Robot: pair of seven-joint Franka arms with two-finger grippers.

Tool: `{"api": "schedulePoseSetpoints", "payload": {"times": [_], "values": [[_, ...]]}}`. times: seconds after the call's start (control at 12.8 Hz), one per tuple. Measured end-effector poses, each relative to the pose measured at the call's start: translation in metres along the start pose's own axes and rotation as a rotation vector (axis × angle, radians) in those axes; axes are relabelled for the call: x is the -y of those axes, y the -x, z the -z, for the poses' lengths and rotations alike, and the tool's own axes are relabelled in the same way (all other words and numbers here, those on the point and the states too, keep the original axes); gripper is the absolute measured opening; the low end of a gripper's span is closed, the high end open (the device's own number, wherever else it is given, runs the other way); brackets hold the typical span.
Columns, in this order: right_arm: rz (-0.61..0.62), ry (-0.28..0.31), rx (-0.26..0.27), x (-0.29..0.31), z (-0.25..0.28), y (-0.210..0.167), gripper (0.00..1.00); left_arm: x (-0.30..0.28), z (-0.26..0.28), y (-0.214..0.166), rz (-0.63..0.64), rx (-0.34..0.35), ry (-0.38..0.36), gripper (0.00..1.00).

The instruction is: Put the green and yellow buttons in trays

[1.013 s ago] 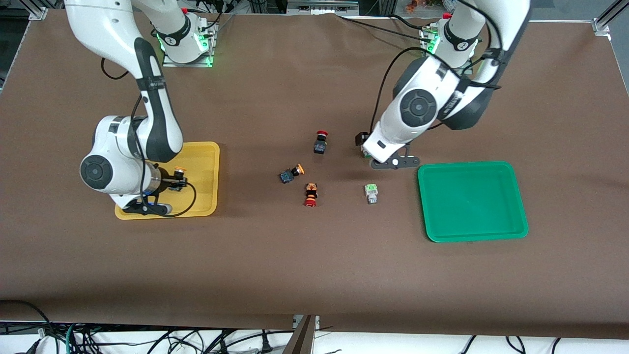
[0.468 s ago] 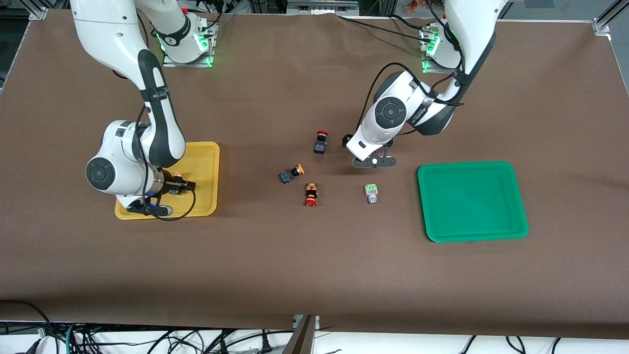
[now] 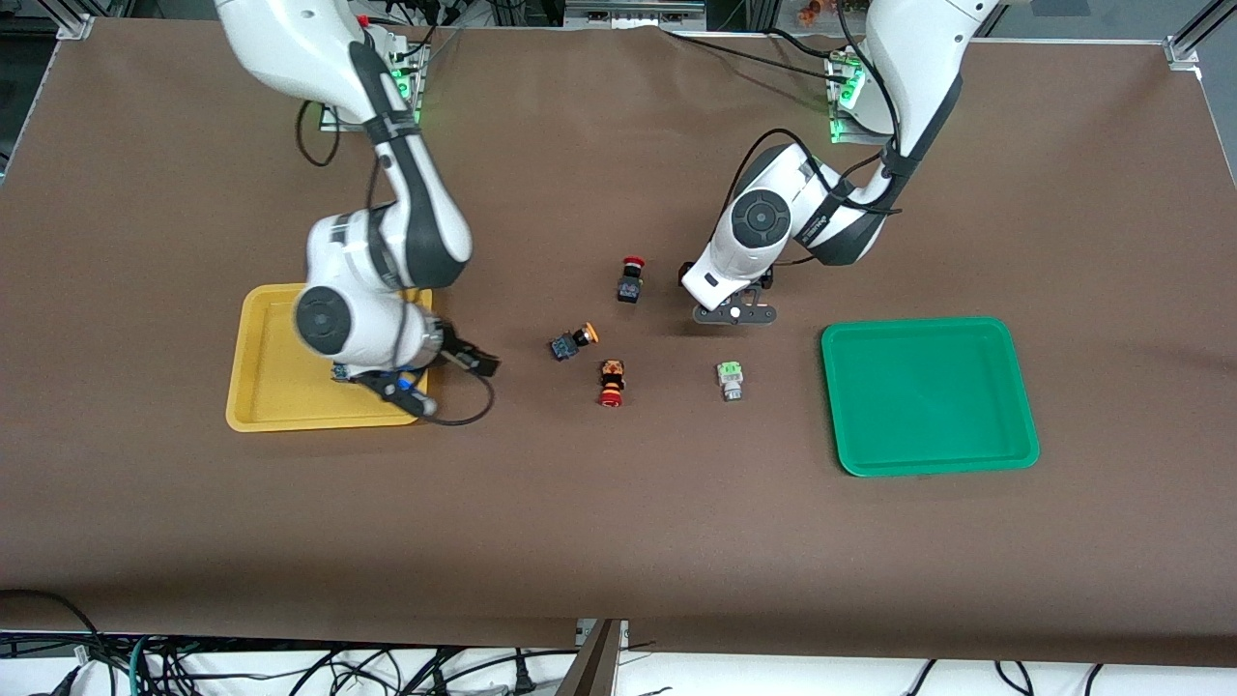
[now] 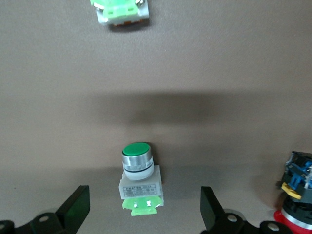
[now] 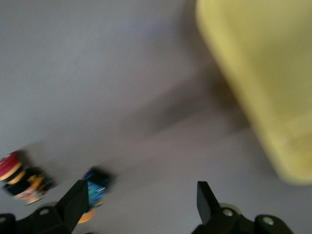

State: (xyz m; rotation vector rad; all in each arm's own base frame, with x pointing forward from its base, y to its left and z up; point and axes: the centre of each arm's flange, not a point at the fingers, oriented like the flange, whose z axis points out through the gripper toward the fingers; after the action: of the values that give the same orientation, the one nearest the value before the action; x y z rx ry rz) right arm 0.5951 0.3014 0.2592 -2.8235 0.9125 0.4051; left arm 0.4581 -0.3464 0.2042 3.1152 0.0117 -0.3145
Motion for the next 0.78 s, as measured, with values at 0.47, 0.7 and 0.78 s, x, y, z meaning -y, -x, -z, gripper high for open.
{"api": "schedulePoseSetpoints", "payload": {"times": [0.47, 0.7, 0.78], "values": [[-0.169, -0.029, -0.042, 0.044, -0.091, 0.067, 0.98, 0.003, -0.021, 0.002, 0.067, 0.019, -0.001, 0.86], [-0.170, -0.032, -0.073, 0.049, -0.119, 0.079, 0.85, 0.003, -0.024, 0.002, 0.077, 0.021, -0.001, 0.52], [-0.170, -0.030, -0.075, 0.048, -0.120, 0.077, 0.71, 0.003, -0.024, 0.001, 0.079, 0.021, 0.000, 0.41]]}}
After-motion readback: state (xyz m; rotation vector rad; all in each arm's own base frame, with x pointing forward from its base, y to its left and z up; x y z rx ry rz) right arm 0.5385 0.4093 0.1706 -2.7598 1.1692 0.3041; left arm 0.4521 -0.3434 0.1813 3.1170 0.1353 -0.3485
